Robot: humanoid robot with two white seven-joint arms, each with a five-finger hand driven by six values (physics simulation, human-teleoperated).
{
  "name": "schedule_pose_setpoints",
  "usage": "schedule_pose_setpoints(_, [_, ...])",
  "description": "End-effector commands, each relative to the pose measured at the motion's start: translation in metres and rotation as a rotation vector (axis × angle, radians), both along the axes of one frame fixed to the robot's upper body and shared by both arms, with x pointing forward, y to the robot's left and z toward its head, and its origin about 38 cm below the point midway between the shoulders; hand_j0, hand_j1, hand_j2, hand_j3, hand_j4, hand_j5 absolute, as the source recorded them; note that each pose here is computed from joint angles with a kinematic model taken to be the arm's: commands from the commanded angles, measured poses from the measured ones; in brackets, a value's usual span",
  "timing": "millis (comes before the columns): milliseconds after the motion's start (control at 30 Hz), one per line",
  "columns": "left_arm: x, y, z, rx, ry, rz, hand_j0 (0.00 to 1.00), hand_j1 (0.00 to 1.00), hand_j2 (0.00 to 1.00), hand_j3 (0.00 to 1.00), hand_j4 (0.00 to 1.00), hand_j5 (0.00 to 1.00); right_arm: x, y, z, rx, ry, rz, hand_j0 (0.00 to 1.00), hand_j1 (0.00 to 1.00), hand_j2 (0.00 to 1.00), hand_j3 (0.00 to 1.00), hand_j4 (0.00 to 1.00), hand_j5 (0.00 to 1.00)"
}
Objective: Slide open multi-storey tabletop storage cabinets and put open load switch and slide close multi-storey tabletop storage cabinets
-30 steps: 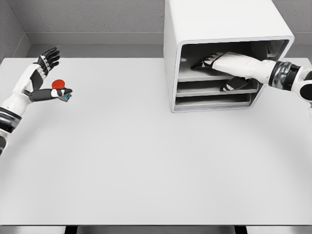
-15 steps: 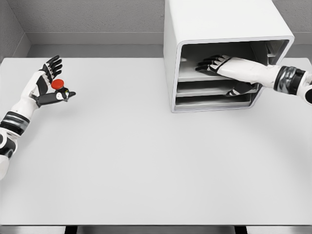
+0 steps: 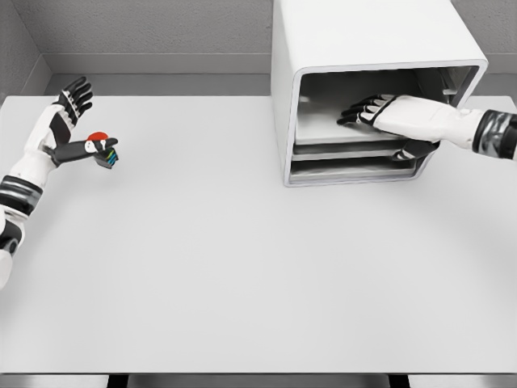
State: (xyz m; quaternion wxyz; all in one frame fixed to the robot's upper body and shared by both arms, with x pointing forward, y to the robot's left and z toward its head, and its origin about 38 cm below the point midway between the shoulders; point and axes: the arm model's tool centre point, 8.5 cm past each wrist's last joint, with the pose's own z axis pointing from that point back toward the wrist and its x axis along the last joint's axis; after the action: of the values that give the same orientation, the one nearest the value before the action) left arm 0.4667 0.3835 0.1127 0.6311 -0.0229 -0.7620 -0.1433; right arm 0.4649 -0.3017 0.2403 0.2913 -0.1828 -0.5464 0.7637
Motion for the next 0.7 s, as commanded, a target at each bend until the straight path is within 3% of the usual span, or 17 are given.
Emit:
schedule_pose_setpoints(0, [0.000, 0.001, 0.001, -0.001, -0.003, -0.001, 1.00, 1.00, 1.00, 1.00, 1.00, 1.00, -0.008, 0.003, 0.012, -0.027, -0.035, 0.030, 0.94, 0.94, 0.94, 0.94, 0.94, 0.94])
schedule_pose_setpoints(433, [-0.019, 0.019, -0.018, 0.034, 0.058, 0.012, 1.00, 1.00, 1.00, 1.00, 1.00, 1.00, -0.030, -0.002, 0.016, -0.083, -0.050, 0.068, 0.94, 0.94, 0.94, 0.94, 0.94, 0.94])
schedule_pose_setpoints(667, [-0.019, 0.006, -0.028, 0.025, 0.075, -0.010, 1.00, 1.00, 1.00, 1.00, 1.00, 1.00, -0.041, -0.001, 0.018, -0.106, -0.057, 0.092, 0.94, 0.94, 0.94, 0.94, 0.94, 0.94])
